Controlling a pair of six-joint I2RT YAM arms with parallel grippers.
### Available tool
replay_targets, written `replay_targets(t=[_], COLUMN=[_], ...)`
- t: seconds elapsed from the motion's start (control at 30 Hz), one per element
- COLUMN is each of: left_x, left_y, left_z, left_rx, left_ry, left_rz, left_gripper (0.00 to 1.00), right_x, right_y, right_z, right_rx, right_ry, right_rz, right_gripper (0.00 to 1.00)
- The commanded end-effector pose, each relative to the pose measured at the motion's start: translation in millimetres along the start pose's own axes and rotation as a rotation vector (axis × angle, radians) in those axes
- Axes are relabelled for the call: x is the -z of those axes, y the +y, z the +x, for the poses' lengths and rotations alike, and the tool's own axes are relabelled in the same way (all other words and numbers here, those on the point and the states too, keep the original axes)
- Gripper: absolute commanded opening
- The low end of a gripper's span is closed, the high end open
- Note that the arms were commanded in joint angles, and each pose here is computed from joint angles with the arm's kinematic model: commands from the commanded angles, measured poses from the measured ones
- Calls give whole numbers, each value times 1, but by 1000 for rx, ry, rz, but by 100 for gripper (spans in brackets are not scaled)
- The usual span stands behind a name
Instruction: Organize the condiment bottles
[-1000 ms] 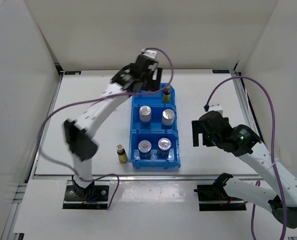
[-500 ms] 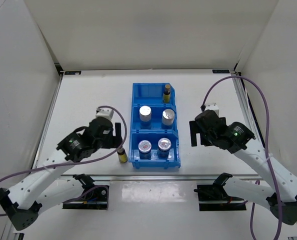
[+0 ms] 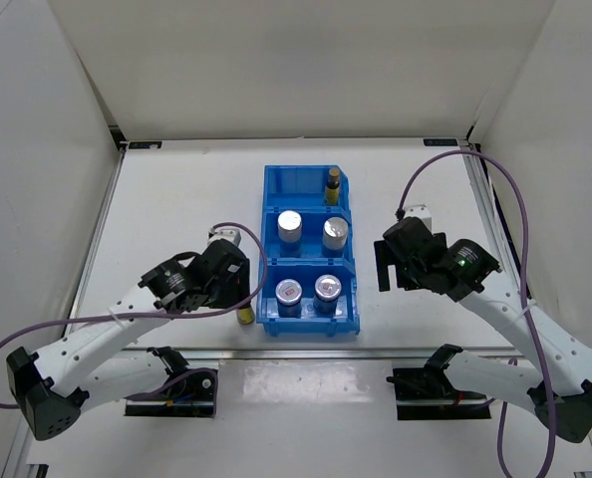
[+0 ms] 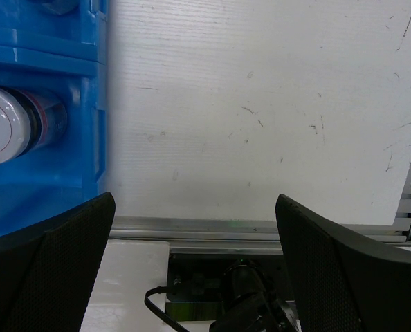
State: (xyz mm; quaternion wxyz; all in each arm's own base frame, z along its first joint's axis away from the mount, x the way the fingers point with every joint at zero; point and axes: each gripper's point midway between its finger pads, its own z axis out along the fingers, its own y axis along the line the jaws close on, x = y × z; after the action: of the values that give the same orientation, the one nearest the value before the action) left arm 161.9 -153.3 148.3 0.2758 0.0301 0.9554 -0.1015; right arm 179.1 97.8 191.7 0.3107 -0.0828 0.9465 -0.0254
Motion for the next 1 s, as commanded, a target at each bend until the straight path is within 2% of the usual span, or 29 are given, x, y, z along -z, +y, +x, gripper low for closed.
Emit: replay_targets(t=[0.0, 0.07, 0.1, 0.23, 0.37, 0.5, 0.57, 0.63, 0.73, 0.8, 0.83, 0.9, 0.97], left_x=[1, 1, -1, -1, 6, 18, 37, 43, 81, 91, 85, 103, 92], left_y=[-3, -3, -2, -3, -7, -18, -25, -25, -38, -46, -53, -63, -78], left_z=[-1, -1, 0, -3, -22, -57, -86, -106, -169, -192, -202, -235, -253], left_rx=[21, 21, 18, 18, 3, -60, -97, -138, -197, -219, -244, -256, -279], left_ry=[0, 0, 8, 2, -46, -115, -183, -209, -365, -413, -409, -483, -492], left_rz=[-1, -1, -8, -15, -16, -27, -33, -85, -118, -128, -146, -144, -163], left_gripper=[69, 64, 58, 44, 35, 27, 20, 18, 16, 15, 15, 14, 14], right_x=[1, 1, 1, 1, 2, 8, 17, 27, 48, 56, 59, 63, 67], right_y=[2, 2, 2, 2, 2, -3, -8, -12, -18, -21, -31, -43, -47], right_z=[-2, -2, -2, -2, -2, -5, -8, -12, -14, -16, -19, -21, -21], right_rx=[-3, -3, -3, -3, -7, -15, -32, -50, -33, -22, -16, -28, -27], right_ry=[-10, -10, -10, -10, -17, -40, -77, -111, -114, -118, -138, -175, -194], right_rz=[-10, -10, -10, -10, -14, -6, -13, -31, -51, -53, -8, 27, 32], right_gripper=[100, 100, 100, 100, 100, 100, 100, 100, 100, 100, 100, 100, 100])
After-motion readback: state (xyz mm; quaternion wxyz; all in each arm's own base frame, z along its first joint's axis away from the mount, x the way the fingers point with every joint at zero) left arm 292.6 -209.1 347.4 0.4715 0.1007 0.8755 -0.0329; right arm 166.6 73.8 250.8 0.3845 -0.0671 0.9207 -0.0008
